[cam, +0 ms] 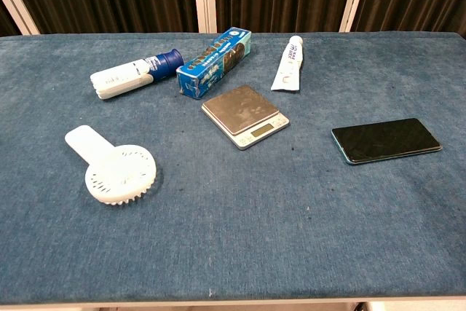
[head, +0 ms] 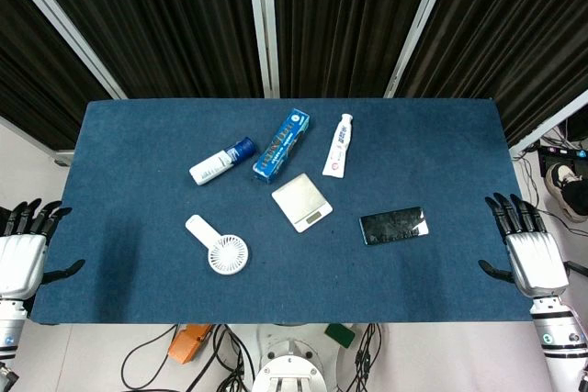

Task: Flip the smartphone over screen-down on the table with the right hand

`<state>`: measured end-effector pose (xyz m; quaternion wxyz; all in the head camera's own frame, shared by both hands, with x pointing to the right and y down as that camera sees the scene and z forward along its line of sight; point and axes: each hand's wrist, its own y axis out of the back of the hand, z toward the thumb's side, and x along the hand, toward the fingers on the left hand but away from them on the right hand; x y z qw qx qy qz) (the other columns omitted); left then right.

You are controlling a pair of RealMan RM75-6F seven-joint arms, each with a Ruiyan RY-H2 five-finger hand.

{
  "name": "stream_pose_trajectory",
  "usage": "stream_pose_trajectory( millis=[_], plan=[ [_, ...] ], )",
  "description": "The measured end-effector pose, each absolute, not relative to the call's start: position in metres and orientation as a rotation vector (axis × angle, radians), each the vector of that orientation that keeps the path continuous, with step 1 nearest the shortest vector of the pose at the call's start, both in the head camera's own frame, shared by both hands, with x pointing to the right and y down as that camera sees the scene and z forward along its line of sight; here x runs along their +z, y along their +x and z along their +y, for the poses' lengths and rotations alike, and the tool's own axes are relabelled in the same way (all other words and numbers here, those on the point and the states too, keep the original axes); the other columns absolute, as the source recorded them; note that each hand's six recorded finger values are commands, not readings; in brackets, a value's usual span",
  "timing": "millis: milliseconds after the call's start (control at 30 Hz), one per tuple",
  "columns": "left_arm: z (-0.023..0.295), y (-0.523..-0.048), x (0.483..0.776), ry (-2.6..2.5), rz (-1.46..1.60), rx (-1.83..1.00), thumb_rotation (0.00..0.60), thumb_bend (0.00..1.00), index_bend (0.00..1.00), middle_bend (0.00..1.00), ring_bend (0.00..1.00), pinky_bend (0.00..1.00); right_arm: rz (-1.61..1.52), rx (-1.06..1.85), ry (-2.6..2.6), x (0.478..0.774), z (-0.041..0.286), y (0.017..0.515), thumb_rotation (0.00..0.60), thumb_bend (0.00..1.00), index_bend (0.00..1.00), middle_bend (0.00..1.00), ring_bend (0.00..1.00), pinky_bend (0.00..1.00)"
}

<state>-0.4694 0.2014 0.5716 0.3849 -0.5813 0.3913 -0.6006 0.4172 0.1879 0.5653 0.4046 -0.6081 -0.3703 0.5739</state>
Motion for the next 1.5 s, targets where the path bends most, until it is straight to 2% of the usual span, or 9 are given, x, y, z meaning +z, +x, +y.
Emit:
stream_pose_trajectory(
  millis=[333,500,633,833,933,1100,1500],
  plan=[
    [0.201,-0.468,0.573,-1.479,1.0,-1.526,0.6,0.14,0.19,0.12,0.06,0.0,-0.827,1.436,-1.606,0.583,0.184,0.397,0.6,0.19,0.08,0.11,0.0,0.13],
    [0.202,-0.467,0.573,-1.479,1.005,-1.521,0.6,0.14,0.19,0.12,0.06,0.0,-0.768,1.404,-1.657,0.607,0.172,0.374,0.6,0.2,0.21,0.09,0.0,0.13],
    [0.202,-0.469,0.573,-1.476,1.012,-1.526,0.6,0.14,0.19,0.12,0.06,0.0,-0.691,1.4,-1.693,0.638,0.162,0.356,0.6,0.2,0.27,0.09,0.0,0.13],
    [0.204,-0.471,0.576,-1.477,1.012,-1.547,0.6,0.14,0.19,0.12,0.06,0.0,-0.564,1.419,-1.712,0.683,0.154,0.333,0.6,0.21,0.31,0.09,0.0,0.13],
    [0.204,-0.471,0.577,-1.478,1.01,-1.553,0.6,0.14,0.19,0.12,0.06,0.0,-0.536,1.42,-1.711,0.695,0.152,0.325,0.6,0.25,0.32,0.09,0.0,0.13],
    [0.203,-0.471,0.577,-1.474,1.009,-1.553,0.6,0.14,0.19,0.12,0.06,0.0,-0.505,1.434,-1.712,0.71,0.15,0.319,0.6,0.3,0.32,0.09,0.0,0.13],
    [0.203,-0.473,0.577,-1.473,1.013,-1.561,0.6,0.14,0.19,0.12,0.06,0.0,-0.473,1.46,-1.737,0.728,0.15,0.315,0.6,0.33,0.35,0.09,0.0,0.13]
  ],
)
